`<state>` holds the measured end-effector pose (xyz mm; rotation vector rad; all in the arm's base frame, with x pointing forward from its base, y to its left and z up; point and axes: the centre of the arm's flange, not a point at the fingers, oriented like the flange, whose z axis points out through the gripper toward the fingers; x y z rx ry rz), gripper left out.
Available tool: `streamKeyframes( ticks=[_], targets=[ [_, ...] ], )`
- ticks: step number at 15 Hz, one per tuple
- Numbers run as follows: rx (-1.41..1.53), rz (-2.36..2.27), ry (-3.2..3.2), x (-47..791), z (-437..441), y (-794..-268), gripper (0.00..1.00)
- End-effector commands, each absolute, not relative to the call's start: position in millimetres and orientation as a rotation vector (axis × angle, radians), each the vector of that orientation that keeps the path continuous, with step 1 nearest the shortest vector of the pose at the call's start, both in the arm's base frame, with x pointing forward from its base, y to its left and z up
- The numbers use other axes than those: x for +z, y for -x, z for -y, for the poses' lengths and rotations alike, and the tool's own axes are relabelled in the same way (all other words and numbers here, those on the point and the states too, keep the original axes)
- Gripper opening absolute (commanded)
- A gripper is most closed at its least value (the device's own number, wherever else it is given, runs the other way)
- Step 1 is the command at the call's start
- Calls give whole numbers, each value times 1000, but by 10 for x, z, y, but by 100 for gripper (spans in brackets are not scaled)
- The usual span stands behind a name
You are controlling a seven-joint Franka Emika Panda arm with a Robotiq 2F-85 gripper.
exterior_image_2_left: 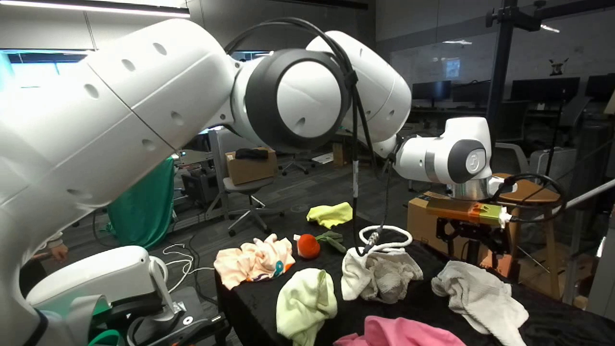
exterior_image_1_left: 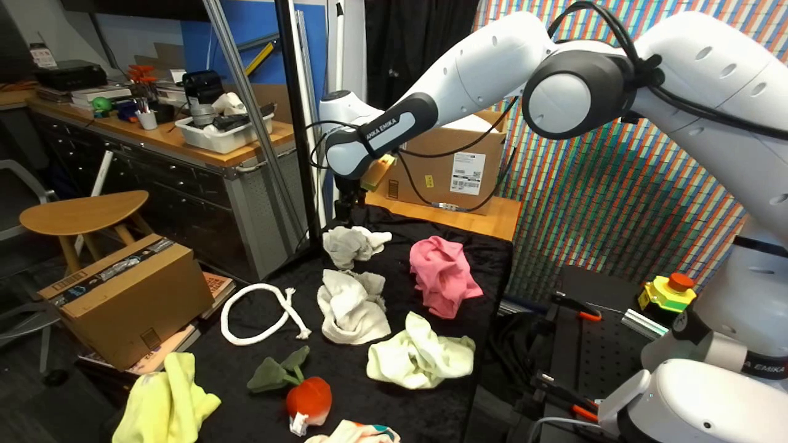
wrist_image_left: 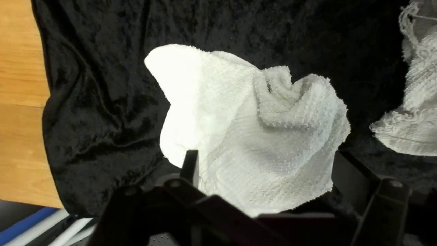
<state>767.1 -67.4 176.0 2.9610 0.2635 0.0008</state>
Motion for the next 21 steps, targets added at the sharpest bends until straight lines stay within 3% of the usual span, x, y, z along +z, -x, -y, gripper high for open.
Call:
streamKeyframes(
  ticks=[1, 7, 20, 21],
  targets=[
    [-34, -133, -2956, 1567, 682, -8001, 100],
    [-142, -189, -3084, 1326, 696, -8023, 100],
    [-55, 29, -2983, 1047, 763, -8040, 100],
    [-62, 30, -2983, 1031, 779, -8033, 75]
  ],
)
